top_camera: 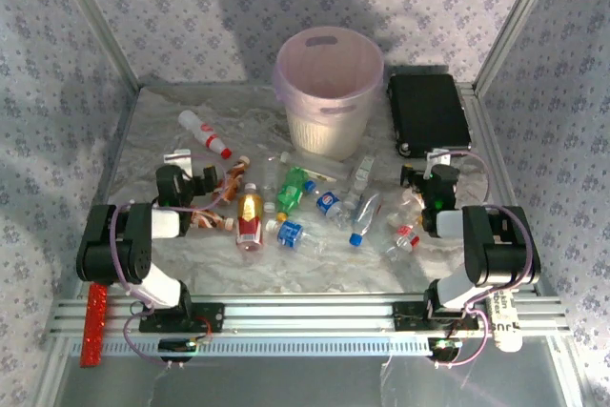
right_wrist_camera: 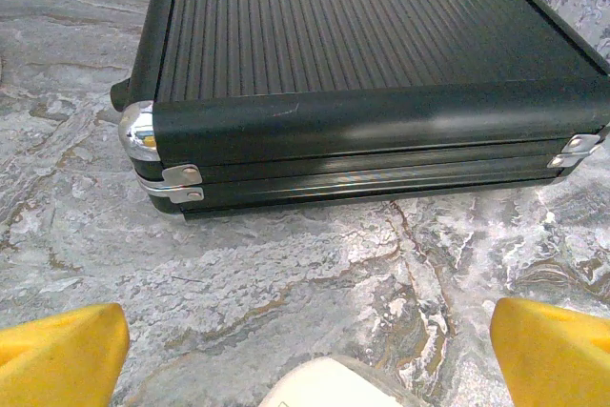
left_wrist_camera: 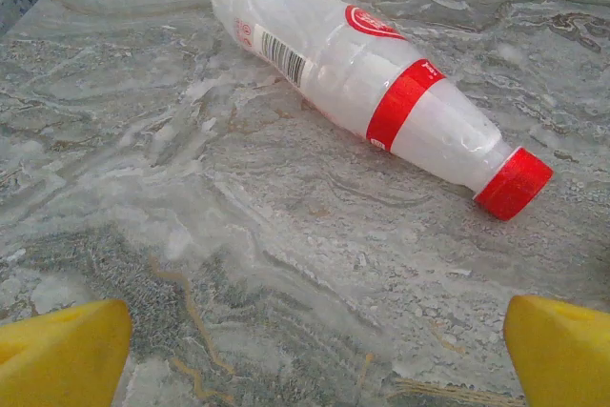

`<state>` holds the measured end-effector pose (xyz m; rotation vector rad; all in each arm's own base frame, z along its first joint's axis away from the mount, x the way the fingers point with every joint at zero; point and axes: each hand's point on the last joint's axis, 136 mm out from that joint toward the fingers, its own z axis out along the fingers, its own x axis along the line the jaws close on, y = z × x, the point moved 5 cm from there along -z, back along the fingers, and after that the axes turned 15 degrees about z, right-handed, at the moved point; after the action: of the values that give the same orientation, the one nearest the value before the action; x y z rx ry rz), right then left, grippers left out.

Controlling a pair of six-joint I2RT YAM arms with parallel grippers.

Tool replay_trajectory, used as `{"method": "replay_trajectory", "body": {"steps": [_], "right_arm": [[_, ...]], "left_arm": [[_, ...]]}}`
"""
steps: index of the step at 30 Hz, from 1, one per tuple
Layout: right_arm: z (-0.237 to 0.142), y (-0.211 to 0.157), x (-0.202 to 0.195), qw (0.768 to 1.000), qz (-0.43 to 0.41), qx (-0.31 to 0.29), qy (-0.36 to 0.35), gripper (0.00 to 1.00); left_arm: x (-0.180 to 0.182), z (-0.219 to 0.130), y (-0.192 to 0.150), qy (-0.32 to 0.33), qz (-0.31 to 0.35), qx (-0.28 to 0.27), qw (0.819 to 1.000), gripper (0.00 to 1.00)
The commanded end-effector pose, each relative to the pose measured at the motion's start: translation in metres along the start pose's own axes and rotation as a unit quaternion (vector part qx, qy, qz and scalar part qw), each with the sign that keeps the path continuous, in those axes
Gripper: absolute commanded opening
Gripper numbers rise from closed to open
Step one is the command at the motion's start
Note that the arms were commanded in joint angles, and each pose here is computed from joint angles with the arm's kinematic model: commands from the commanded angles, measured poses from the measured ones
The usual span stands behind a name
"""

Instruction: Put the plastic bottles in the bin

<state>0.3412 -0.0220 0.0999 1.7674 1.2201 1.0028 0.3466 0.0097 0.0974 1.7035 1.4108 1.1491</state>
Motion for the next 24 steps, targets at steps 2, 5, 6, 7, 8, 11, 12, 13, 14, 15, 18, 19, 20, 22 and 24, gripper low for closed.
{"method": "replay_trajectory", "body": {"steps": [2,5,6,7,8,11,12,13,14,15,18,19,20,22,24], "right_arm": [[0.0003,0.0040,0.0025,1.000,-0.004,-0.009,0.006,0.99],[0.0003,0.0043,0.0023,1.000,-0.003,-0.009,0.006,0.99],[0.0003,0.0043,0.0028,1.000,-0.004,-0.009,0.007,0.99],[0.0003,0.0037,0.0026,1.000,-0.004,-0.008,0.006,0.99],[0.0004,0.0044,0.0022,1.000,-0.003,-0.009,0.006,0.99],[0.0004,0.0038,0.0024,1.000,-0.003,-0.008,0.006,0.99],[0.0004,0.0045,0.0026,1.000,-0.004,-0.009,0.007,0.99],[0.0003,0.0040,0.0025,1.000,-0.004,-0.009,0.007,0.99],[0.0002,0.0040,0.0027,1.000,-0.004,-0.009,0.007,0.99],[0.0003,0.0040,0.0025,1.000,-0.004,-0.009,0.006,0.99],[0.0005,0.0045,0.0024,1.000,-0.004,-0.009,0.006,0.99],[0.0003,0.0041,0.0021,1.000,-0.004,-0.009,0.006,0.99],[0.0004,0.0048,0.0028,1.000,-0.004,-0.010,0.007,0.99],[0.0005,0.0043,0.0023,1.000,-0.002,-0.008,0.007,0.99],[0.0008,0.0048,0.0019,1.000,-0.002,-0.008,0.006,0.99]], "left_arm": [[0.0016,0.0008,0.0119,-0.001,0.006,-0.017,1.000,1.00],[0.0018,0.0009,0.0116,-0.001,0.006,-0.017,1.000,1.00],[0.0022,0.0008,0.0117,-0.001,0.005,-0.017,1.000,1.00],[0.0023,0.0007,0.0118,-0.001,0.005,-0.017,1.000,1.00],[0.0022,0.0007,0.0120,-0.002,0.005,-0.018,1.000,1.00],[0.0024,0.0010,0.0119,-0.003,0.004,-0.017,1.000,1.00],[0.0030,0.0010,0.0118,-0.004,0.002,-0.017,1.000,1.00],[0.0030,0.0010,0.0118,-0.005,0.002,-0.017,1.000,1.00],[0.0030,0.0009,0.0111,-0.006,0.001,-0.017,1.000,1.00],[0.0038,0.0011,0.0106,-0.006,0.000,-0.016,1.000,1.00],[0.0043,0.0010,0.0112,-0.007,-0.002,-0.017,1.000,1.00],[0.0042,0.0011,0.0110,-0.007,-0.002,-0.017,1.000,1.00],[0.0044,0.0016,0.0106,-0.006,-0.002,-0.015,1.000,1.00],[0.0043,0.0016,0.0108,-0.008,-0.003,-0.016,1.000,1.00],[0.0042,0.0015,0.0107,-0.009,-0.003,-0.016,1.000,1.00]]}}
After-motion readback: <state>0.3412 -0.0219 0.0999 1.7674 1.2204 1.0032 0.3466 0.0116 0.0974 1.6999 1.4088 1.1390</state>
